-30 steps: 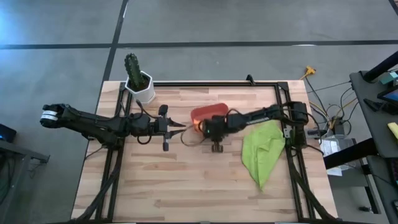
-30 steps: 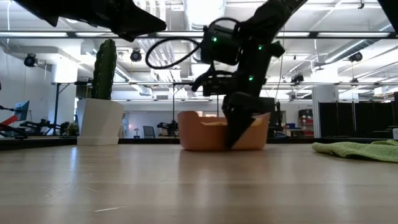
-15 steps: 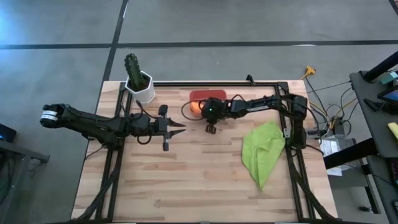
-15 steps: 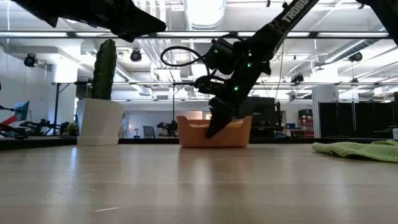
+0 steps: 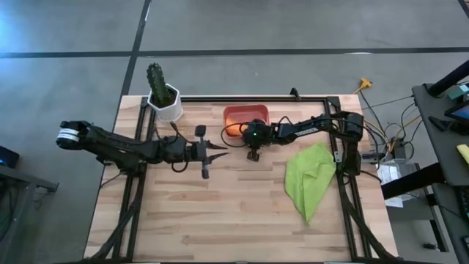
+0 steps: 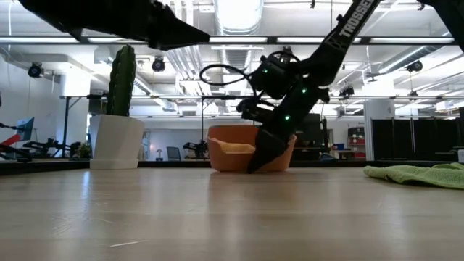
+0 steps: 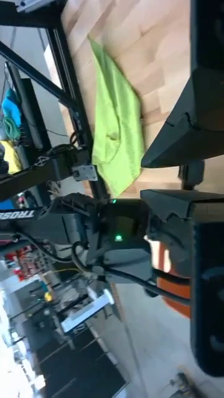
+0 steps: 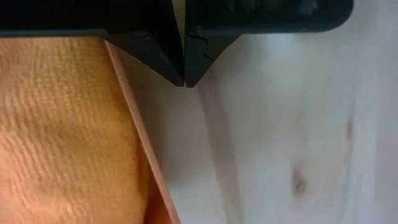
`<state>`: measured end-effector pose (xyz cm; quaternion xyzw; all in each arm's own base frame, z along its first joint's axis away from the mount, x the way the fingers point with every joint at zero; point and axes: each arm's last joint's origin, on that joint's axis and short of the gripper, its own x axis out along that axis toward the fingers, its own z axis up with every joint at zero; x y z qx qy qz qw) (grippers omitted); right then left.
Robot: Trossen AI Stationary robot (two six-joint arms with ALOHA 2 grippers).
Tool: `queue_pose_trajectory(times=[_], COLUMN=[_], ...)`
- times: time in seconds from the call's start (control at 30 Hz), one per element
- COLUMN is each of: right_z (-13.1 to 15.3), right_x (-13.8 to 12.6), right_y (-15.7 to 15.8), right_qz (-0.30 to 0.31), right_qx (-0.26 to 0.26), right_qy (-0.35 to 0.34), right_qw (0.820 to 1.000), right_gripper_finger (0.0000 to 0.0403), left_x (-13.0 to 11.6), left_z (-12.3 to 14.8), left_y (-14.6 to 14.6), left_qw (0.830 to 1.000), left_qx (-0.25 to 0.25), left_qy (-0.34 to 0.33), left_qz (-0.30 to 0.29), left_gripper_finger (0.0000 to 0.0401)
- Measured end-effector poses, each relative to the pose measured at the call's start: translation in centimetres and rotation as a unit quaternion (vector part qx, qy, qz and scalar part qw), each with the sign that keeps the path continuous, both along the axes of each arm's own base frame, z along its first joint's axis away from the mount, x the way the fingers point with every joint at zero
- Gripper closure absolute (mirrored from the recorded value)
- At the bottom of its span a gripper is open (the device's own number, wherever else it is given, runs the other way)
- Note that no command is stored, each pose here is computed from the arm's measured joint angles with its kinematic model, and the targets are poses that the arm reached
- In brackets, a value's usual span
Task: Roll microfiber towels into tight, uniform cylinder then place into a basket
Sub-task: Move the orange bin to the top of the table, then fold the green microfiber cloth
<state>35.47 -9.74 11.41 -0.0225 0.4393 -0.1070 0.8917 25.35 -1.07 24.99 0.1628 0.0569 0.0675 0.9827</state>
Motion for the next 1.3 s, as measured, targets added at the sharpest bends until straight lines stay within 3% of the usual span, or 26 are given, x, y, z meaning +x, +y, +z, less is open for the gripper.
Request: queue_pose_trajectory(times=[0.2, 0.53, 0.7, 0.97, 1.07, 1.2, 1.3], right_z=[2.8, 9.0, 11.6, 11.0, 10.9, 10.7, 10.6], right_x=[-1.3, -6.5, -10.8, -15.9, -16.8, -17.8, -18.7], right_y=[0.7, 4.8, 7.5, 10.8, 11.5, 12.1, 12.3], right_qz=[0.003, 0.031, 0.022, -0.006, -0.001, -0.018, -0.049], right_qx=[0.013, 0.015, 0.061, 0.164, 0.173, 0.164, 0.154], right_qy=[-0.02, -0.082, -0.11, -0.126, -0.132, -0.12, -0.096], right_qw=[1.0, 0.996, 0.992, 0.978, 0.976, 0.979, 0.982], right_gripper_finger=[0.0394, 0.0394, 0.0394, 0.0394, 0.0394, 0.0394, 0.0394], left_x=[2.3, 4.3, 5.6, 10.3, 12.5, 15.4, 17.8], left_z=[-0.3, 0.9, 0.9, 1.4, 0.9, 0.2, 0.2], left_y=[-0.1, -0.3, -1.0, -1.8, -2.3, -3.3, -4.2], left_qw=[0.999, 0.999, 0.994, 0.979, 0.963, 0.923, 0.914], left_qx=[0.041, 0.037, 0.007, 0.004, 0.002, -0.024, -0.027], left_qy=[0.006, -0.007, -0.003, 0.082, 0.105, 0.096, 0.085], left_qz=[0.001, -0.005, -0.107, -0.189, -0.249, -0.372, -0.396], left_gripper_finger=[0.0349, 0.0349, 0.0349, 0.0349, 0.0349, 0.0349, 0.0349])
